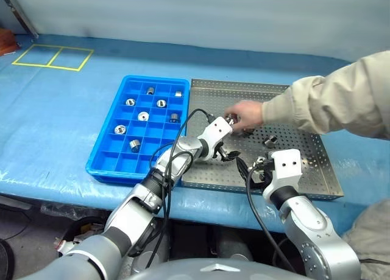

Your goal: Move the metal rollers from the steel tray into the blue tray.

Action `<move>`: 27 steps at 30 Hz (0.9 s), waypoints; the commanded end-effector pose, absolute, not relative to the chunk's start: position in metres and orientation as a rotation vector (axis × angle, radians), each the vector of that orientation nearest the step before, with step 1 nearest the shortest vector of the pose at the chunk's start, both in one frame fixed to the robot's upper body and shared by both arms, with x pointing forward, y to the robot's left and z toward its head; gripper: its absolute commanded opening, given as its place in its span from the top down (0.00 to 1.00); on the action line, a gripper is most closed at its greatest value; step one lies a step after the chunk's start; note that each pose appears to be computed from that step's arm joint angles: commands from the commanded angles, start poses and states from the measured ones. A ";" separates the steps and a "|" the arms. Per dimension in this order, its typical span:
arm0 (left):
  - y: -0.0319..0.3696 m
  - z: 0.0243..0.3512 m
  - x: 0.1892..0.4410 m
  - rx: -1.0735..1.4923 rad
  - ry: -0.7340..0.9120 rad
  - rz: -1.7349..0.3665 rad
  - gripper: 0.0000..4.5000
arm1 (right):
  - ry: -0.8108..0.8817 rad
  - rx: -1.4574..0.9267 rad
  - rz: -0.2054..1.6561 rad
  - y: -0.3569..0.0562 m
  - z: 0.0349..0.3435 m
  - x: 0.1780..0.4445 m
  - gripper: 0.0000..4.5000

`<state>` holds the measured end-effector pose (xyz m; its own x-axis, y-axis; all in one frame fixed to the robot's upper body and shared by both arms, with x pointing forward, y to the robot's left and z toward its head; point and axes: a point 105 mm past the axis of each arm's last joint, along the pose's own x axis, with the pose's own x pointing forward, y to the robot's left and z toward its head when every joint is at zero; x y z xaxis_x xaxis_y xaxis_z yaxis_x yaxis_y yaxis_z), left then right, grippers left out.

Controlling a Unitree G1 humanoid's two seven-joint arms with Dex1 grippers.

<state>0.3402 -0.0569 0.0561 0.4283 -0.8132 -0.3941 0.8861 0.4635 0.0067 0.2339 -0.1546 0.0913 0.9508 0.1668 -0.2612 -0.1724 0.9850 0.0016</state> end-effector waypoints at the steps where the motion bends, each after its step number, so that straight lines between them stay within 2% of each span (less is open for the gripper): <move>1: -0.063 0.070 0.343 0.234 0.302 -1.082 0.02 | 0.196 -0.030 0.180 -0.152 0.107 0.235 0.00; 7: -0.062 0.073 0.341 0.236 0.289 -1.086 0.02 | 0.196 -0.031 0.199 -0.148 0.107 0.237 0.00; 12: -0.061 0.096 0.336 0.212 0.245 -1.162 0.02 | 0.195 -0.031 0.211 -0.146 0.107 0.238 0.00; 16: -0.056 0.132 0.352 0.182 0.195 -1.102 0.02 | 0.195 -0.028 0.214 -0.145 0.107 0.239 0.00; 19: -0.058 0.144 0.367 0.162 0.187 -1.031 0.02 | 0.194 -0.025 0.218 -0.144 0.107 0.240 0.00; 22: -0.063 0.145 0.379 0.191 0.181 -0.972 0.02 | 0.191 -0.021 0.220 -0.143 0.107 0.241 0.00; 27: -0.080 0.127 0.389 0.223 0.232 -0.937 0.02 | 0.183 -0.017 0.216 -0.142 0.108 0.241 0.00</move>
<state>0.3859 -0.0692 0.1126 0.5591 -0.7585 -0.3348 0.8147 0.5776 0.0518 0.2408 -0.1415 0.0988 0.9497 0.2171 -0.2257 -0.2206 0.9753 0.0100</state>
